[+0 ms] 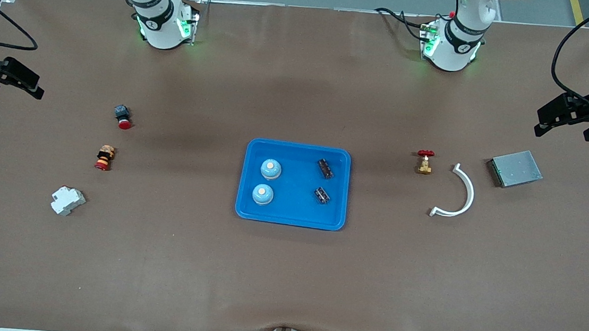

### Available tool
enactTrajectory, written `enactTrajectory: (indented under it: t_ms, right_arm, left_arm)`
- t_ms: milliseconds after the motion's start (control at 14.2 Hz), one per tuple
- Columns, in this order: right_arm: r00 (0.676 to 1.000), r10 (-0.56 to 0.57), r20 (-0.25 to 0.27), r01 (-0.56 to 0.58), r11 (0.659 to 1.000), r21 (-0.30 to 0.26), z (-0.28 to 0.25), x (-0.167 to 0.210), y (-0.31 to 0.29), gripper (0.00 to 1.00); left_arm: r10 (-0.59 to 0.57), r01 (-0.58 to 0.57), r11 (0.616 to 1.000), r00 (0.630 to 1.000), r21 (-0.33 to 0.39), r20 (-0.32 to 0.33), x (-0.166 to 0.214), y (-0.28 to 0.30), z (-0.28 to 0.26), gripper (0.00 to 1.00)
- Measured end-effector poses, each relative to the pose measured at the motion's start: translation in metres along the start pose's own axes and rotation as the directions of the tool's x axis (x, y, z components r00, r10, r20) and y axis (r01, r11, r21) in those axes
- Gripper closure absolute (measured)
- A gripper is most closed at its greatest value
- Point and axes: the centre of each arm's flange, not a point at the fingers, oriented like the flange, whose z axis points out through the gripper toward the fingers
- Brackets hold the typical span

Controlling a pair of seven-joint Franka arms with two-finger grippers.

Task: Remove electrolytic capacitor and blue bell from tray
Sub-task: 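Reach the right gripper to a bell while the left gripper reaches a capacitor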

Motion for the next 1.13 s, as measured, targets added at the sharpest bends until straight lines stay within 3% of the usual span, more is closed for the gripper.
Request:
enactTrajectory:
  t_ms: [704,1127]
  right_arm:
    - [1.000,0.000,-0.007,0.000,1.000,0.000,0.001,0.001,0.000,0.00]
    - [0.999,-0.022,0.025,0.021,0.999,0.050,0.030,0.001,-0.031,0.00]
  left_arm:
    - [0.008,-0.008,1.000,1.000,-0.002,0.018,0.006,0.004,0.010,0.00]
    - [0.016,-0.015,1.000,0.992,-0.012,0.129,0.035,0.009,0.077,0.00]
